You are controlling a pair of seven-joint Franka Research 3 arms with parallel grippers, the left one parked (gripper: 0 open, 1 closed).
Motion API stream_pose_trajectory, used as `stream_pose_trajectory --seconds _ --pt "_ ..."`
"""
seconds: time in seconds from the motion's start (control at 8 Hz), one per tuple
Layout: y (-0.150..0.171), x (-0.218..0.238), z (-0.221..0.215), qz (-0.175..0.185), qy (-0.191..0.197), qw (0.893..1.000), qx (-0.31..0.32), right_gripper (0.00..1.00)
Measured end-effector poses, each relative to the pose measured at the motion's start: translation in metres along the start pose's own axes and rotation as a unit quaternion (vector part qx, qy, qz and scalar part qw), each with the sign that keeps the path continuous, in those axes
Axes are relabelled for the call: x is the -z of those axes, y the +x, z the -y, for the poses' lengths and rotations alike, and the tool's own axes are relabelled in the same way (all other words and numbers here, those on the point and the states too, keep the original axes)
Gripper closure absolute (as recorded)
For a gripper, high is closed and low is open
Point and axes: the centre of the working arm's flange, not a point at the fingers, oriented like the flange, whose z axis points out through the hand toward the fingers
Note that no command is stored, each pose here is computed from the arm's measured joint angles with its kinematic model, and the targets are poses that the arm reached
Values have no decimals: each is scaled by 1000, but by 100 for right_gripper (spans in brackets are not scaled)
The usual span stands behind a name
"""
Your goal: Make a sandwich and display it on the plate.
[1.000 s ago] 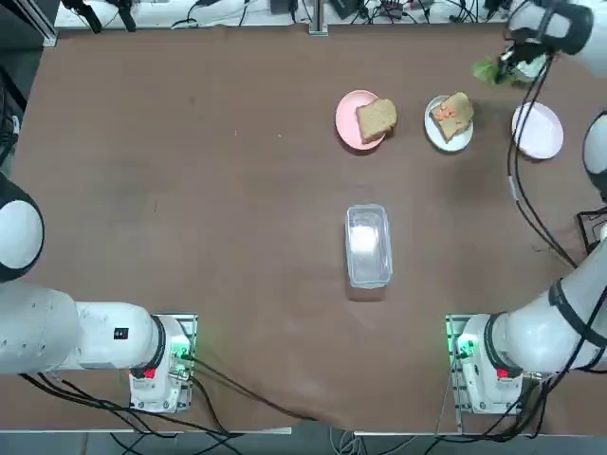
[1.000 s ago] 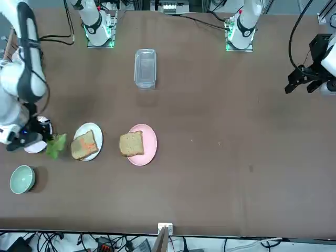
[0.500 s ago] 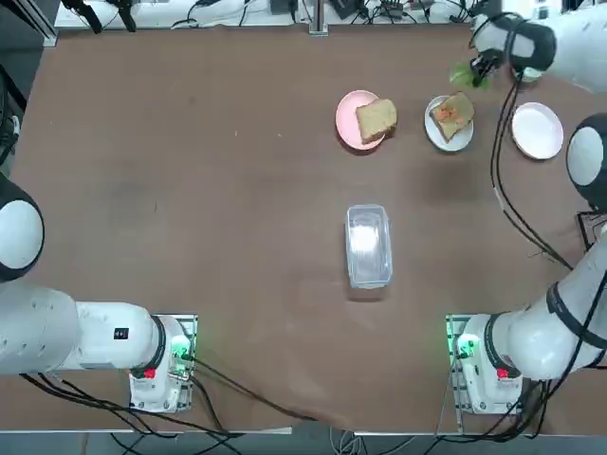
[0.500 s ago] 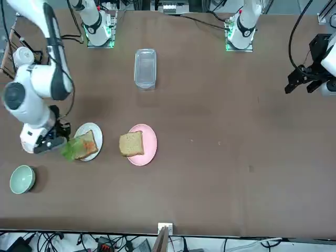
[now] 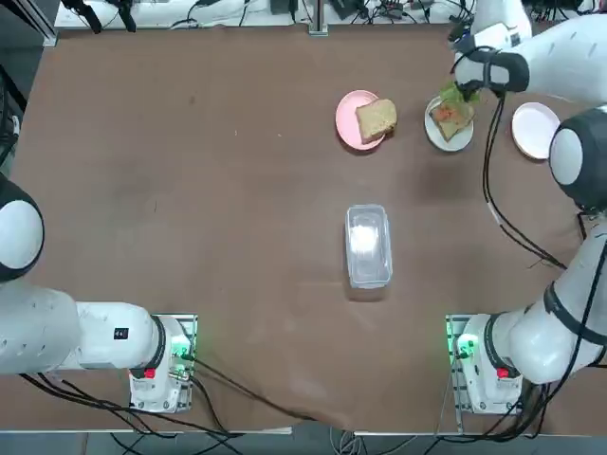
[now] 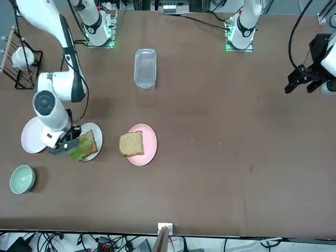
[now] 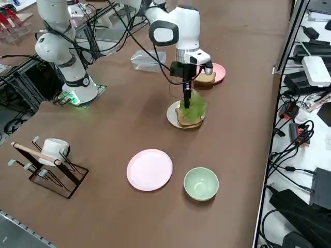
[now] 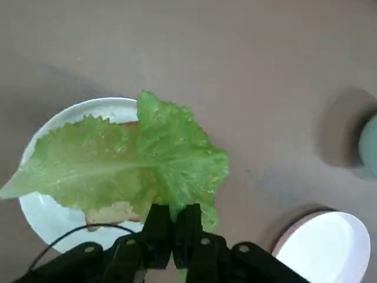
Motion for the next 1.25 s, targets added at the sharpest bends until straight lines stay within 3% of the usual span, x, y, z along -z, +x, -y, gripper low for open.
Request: stream_pose_trajectory --seconds 0.25,1.0,1.12,1.25 --pt "-1 -10 5 12 -23 1000 0 95" --pt "-2 -22 24 24 -30 999 -12 94" --pt "-2 -24 28 26 -30 999 -12 92" --pt "-3 -27 29 32 -30 999 -12 78"
